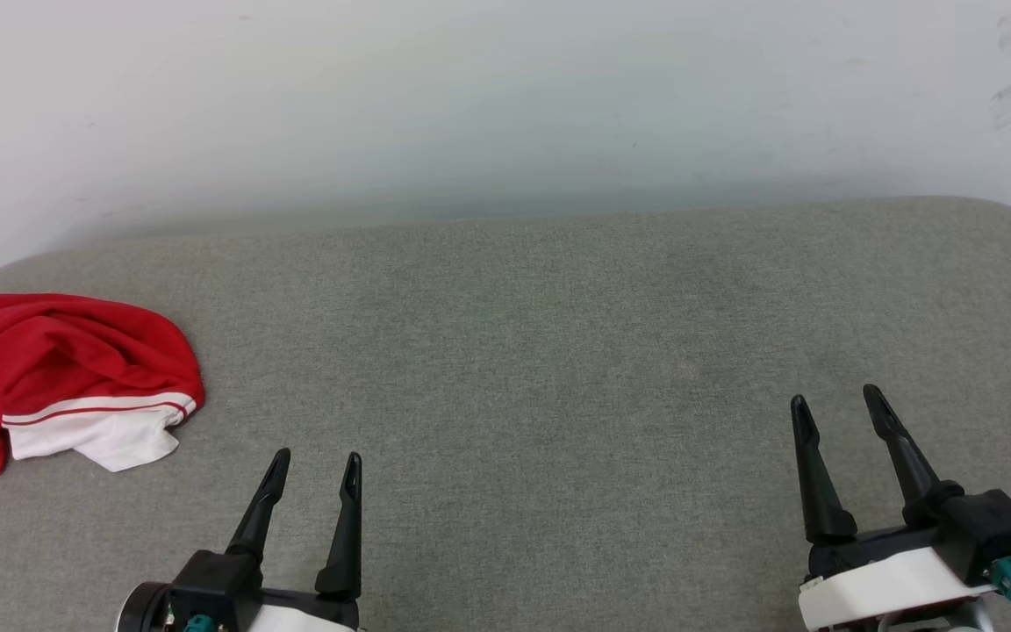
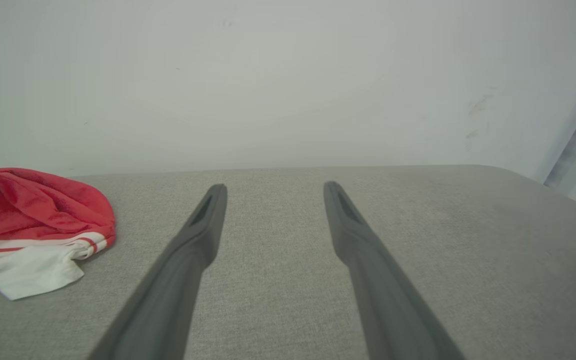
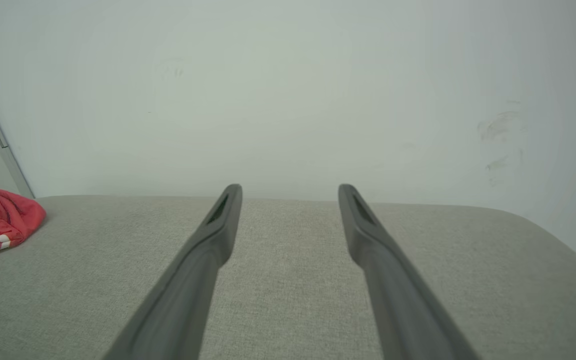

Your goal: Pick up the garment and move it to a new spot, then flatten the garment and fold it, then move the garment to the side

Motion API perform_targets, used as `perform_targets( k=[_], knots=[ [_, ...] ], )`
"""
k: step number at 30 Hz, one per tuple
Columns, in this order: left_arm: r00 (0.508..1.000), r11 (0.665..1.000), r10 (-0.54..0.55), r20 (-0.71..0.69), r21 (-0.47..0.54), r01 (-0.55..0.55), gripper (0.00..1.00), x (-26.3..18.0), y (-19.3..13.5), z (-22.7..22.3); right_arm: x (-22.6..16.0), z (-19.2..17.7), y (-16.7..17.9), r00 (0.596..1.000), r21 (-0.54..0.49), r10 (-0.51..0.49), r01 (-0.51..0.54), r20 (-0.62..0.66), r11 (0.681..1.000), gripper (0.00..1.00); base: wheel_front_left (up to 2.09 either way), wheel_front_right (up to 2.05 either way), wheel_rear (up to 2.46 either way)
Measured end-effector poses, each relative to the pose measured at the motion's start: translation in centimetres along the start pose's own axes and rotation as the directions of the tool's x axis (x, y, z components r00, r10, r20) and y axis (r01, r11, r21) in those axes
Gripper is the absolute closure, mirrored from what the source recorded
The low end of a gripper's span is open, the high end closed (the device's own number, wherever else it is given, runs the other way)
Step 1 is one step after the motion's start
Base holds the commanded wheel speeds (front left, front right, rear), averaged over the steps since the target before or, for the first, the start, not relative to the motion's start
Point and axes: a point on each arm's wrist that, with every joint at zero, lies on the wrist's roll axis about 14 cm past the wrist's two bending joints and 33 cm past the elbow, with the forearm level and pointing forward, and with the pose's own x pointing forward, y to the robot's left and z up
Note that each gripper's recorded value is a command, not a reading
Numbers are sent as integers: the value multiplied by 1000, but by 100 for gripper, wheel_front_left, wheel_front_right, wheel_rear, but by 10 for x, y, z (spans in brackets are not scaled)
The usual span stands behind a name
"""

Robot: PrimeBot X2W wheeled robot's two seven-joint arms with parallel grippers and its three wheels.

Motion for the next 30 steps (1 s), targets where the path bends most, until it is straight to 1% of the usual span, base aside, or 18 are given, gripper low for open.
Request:
perform_targets(
  k=[6, 13, 18, 22, 23, 25, 30],
  knots=[
    [1000, 999, -7, 8, 37, 7, 0, -1, 0, 2, 0, 0, 4, 1000, -22, 15, -15, 4, 1000, 0, 0, 0, 0],
    [999, 999, 36, 20, 37, -37, 0, -7, 13, 5, 6, -6, 16, 999, -7, 54, -54, -5, 999, 0, 0, 0, 0],
    [994, 993, 109, 30, 40, -110, 0, -17, 33, 9, 13, -10, 39, 992, 19, 122, -122, -10, 992, 0, 0, 0, 0],
    [986, 985, 165, 38, 51, -167, 0, -31, 48, 13, 17, -15, 62, 982, 45, 188, -187, -21, 981, 0, 0, 0, 0],
    [982, 981, 183, 39, 55, -185, 0, -35, 52, 14, 18, -16, 67, 978, 48, 205, -204, -23, 978, 0, 0, 0, 0],
    [975, 974, 217, 48, 61, -219, 0, -43, 61, 18, 21, -17, 81, 968, 19, 250, -249, -24, 968, 0, 0, 0, 0],
    [952, 949, 299, 58, 88, -304, 0, -69, 81, 23, 25, -19, 112, 942, 59, 336, -334, -22, 941, 0, 0, 0, 0]
  ],
)
